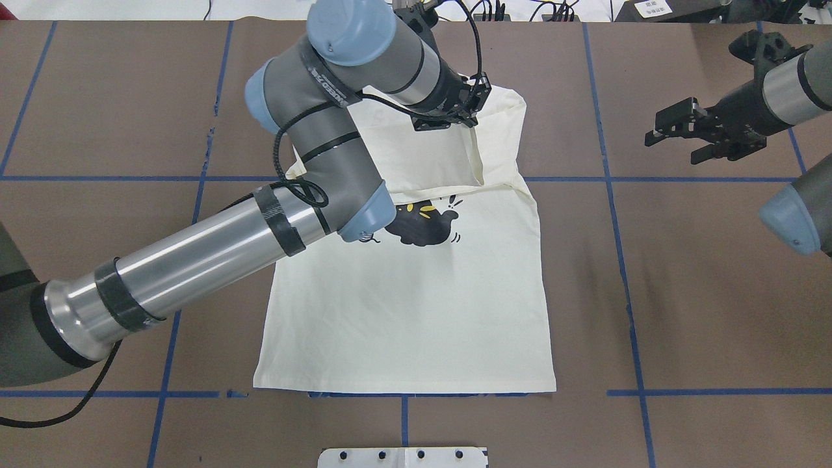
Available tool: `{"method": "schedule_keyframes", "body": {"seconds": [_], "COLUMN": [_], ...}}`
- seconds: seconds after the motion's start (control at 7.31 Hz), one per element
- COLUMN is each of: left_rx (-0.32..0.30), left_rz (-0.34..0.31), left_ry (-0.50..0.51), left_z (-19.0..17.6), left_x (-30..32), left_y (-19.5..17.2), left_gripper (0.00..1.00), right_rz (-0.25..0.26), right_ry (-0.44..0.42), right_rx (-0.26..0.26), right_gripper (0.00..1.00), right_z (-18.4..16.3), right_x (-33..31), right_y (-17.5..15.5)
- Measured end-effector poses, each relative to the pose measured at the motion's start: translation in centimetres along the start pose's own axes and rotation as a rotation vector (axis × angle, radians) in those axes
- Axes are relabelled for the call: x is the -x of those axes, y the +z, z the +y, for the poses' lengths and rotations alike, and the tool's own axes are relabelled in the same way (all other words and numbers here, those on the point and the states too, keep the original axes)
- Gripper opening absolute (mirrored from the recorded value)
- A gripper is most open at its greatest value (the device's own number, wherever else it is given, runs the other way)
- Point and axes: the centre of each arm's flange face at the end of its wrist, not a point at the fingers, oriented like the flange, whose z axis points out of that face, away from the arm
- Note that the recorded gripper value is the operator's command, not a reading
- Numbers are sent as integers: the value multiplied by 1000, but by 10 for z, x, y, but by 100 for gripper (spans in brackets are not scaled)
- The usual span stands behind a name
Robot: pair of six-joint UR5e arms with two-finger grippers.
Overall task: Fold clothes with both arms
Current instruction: 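Grasp the cuff with the left gripper and fold it across the chest, then release the sleeve and draw the left gripper back while the right gripper lowers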
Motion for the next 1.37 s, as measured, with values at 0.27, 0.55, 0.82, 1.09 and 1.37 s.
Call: {"method": "schedule_keyframes", "body": {"seconds": [0.27, 0.55, 0.82, 1.09, 1.37], "left_rx": [-33, -70, -78, -76, -75], "left_rz": [7, 25, 48, 68, 88], "left_ry": [10, 16, -2, -10, -35], "left_z": [25, 45, 74, 89, 92], "left_x": [-16, -18, -26, -32, -38], "left_y": [30, 54, 71, 76, 72], "left_gripper": [0, 0, 48, 72, 73], "right_rz": [-3, 0, 1, 1, -7], "right_ry": [6, 9, 13, 20, 18], "right_rx": [1, 2, 2, 1, -2], "right_gripper": [99, 100, 100, 100, 100], "right_z": [4, 8, 9, 10, 14], "right_x": [-7, -12, -13, -13, -9], "right_y": [-6, -8, -9, -10, -14]}}
